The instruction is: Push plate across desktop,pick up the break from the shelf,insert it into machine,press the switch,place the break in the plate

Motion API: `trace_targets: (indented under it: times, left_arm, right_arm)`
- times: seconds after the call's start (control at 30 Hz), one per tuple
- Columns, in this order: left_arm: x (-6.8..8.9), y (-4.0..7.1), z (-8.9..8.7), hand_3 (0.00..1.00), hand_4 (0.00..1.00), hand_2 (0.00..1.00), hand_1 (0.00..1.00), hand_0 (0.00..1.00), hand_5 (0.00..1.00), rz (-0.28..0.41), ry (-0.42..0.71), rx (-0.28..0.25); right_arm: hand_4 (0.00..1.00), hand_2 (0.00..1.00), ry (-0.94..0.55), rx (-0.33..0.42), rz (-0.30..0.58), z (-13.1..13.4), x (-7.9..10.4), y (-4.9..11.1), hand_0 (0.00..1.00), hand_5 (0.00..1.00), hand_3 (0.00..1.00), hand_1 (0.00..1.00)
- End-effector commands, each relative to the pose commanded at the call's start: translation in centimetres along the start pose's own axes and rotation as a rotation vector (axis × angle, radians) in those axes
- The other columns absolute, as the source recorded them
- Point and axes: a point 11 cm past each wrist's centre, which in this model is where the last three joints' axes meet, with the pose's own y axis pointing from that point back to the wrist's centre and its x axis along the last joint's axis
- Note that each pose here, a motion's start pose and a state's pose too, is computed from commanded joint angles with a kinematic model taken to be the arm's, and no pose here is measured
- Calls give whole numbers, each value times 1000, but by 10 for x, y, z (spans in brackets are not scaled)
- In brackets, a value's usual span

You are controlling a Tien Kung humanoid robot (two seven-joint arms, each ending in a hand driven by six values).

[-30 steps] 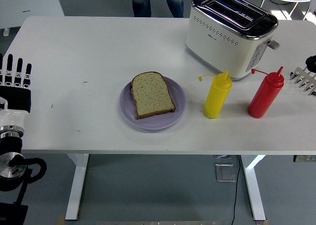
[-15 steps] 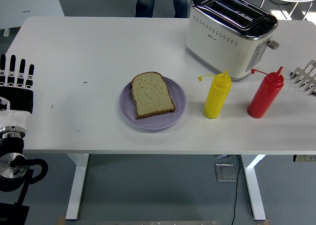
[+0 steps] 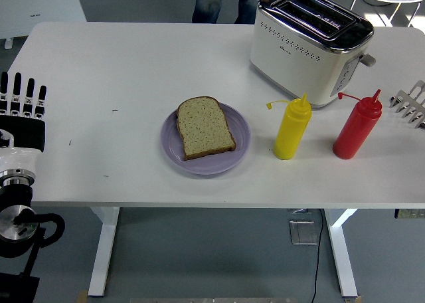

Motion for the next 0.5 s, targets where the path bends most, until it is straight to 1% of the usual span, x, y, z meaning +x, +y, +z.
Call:
trace_targets:
  times: [0.23,0.5]
  left_arm:
    - [-1,0,0,778,544,880,889,884,998,-1,1,0]
    - [-1,-1,0,778,544,880,889,884,998,-2,1,0]
  right_arm:
    - [544,831,-19,-14,43,10,17,3,866,559,811,789]
    - [548,830,-52,-36,85,22,30,8,864,568,807,789]
